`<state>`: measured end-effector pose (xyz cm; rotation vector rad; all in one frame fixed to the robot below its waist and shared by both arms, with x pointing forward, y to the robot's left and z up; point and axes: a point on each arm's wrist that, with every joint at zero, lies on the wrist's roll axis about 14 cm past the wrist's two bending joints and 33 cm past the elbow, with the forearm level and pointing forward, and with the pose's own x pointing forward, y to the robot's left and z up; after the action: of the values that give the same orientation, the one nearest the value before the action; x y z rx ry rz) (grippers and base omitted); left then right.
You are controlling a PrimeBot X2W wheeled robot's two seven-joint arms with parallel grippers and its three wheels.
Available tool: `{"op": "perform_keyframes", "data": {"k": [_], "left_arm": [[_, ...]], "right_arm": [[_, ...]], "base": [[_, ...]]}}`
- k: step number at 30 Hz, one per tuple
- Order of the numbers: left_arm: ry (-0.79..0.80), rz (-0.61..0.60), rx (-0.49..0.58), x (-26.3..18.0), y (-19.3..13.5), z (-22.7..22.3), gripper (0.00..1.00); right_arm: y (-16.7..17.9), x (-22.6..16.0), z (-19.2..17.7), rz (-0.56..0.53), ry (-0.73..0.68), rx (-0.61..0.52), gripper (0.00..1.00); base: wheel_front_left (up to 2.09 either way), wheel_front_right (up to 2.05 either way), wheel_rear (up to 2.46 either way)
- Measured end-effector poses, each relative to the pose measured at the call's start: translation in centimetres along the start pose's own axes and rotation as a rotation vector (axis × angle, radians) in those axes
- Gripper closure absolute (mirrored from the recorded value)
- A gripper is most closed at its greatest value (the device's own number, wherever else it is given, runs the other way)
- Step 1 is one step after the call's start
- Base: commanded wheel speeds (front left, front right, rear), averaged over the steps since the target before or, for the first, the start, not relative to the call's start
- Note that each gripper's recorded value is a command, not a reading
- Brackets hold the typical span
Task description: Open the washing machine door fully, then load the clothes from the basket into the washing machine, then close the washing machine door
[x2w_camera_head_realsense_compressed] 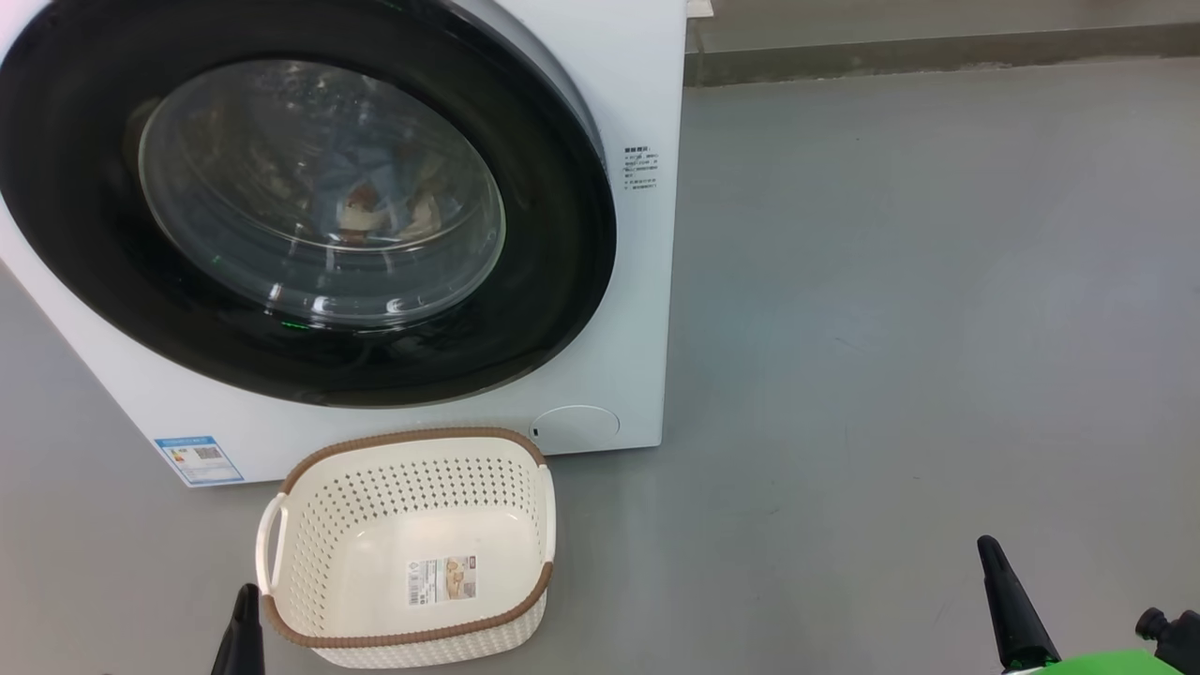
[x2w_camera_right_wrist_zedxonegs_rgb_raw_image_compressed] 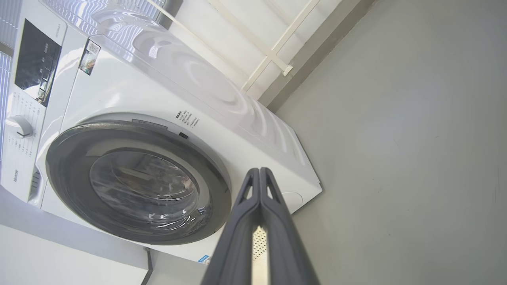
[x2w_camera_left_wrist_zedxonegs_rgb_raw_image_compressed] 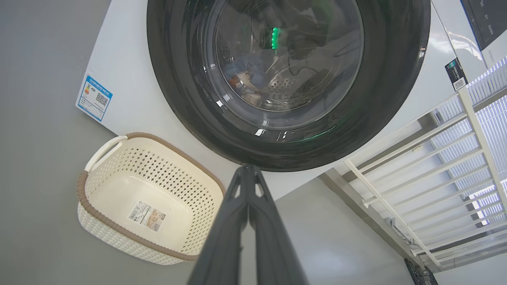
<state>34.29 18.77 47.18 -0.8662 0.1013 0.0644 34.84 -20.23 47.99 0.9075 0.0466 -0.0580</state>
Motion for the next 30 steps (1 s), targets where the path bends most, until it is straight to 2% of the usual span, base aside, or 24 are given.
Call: {"op": "perform_keyframes", "data": {"k": [30], "left_arm": [[0.022,-0.003,-0.352,1.6,-0.2,0.2,1.0]], "right_arm": [[-0.4,1.3,0.2,-0.026,0.007,0.335,1.0]], "base": [[0.0,0.0,0.0]]}}
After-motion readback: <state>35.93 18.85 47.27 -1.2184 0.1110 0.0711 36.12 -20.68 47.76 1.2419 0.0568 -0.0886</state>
